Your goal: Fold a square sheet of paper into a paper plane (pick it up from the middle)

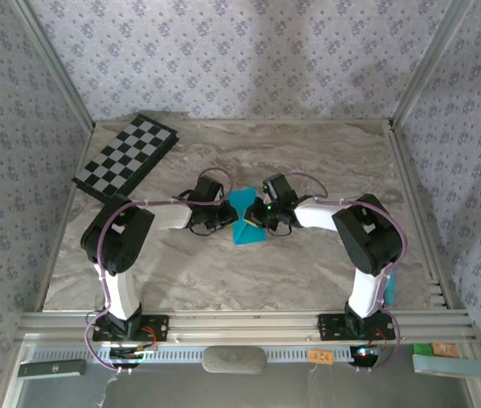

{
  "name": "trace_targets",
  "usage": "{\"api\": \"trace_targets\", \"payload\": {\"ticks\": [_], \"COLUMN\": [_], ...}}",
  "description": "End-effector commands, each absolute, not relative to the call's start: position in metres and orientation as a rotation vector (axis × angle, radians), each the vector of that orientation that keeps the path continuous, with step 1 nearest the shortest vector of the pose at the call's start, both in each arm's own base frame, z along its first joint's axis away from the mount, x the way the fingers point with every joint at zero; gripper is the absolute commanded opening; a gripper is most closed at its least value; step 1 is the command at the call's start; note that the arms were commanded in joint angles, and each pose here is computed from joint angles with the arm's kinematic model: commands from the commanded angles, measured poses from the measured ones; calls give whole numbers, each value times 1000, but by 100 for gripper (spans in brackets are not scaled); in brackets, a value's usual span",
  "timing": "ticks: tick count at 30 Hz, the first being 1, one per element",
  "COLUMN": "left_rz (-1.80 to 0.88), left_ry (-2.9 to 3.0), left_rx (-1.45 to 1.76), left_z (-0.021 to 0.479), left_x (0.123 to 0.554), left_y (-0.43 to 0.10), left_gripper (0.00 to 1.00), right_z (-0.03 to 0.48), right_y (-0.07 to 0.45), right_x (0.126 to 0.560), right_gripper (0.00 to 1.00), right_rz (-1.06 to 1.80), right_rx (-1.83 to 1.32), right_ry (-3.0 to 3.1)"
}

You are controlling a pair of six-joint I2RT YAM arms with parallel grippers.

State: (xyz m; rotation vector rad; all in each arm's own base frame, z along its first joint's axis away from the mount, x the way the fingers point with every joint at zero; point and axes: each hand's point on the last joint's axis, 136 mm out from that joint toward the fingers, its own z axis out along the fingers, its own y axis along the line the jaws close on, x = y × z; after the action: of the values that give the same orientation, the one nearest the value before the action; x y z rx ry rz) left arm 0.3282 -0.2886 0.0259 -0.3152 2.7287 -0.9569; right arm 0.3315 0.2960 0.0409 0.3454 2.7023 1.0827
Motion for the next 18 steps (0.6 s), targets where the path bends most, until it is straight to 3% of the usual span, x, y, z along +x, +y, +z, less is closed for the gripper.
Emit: {"api": "trace_targets", "payload": {"ticks": [1, 4, 10, 18], "left_rz": [-984, -1035, -1142, -1346], "left_ry": [2705, 2629, 2469, 2268], "left_rx": [-313, -319, -352, -309], "left_z": [46, 72, 117, 175], "left_x": [329, 339, 347, 344], "left_y": [-277, -267, -237, -231], "left_gripper": [17, 26, 59, 87], "right_z": [41, 53, 100, 176], "right_y": [292, 292, 297, 297], "right_x": [336, 340, 352, 367], "right_gripper": [8, 6, 5, 5], "right_rz": [1048, 1057, 1171, 1408], "right_rx": [312, 250, 66, -69], "right_ry": [2674, 2630, 2478, 2235]}}
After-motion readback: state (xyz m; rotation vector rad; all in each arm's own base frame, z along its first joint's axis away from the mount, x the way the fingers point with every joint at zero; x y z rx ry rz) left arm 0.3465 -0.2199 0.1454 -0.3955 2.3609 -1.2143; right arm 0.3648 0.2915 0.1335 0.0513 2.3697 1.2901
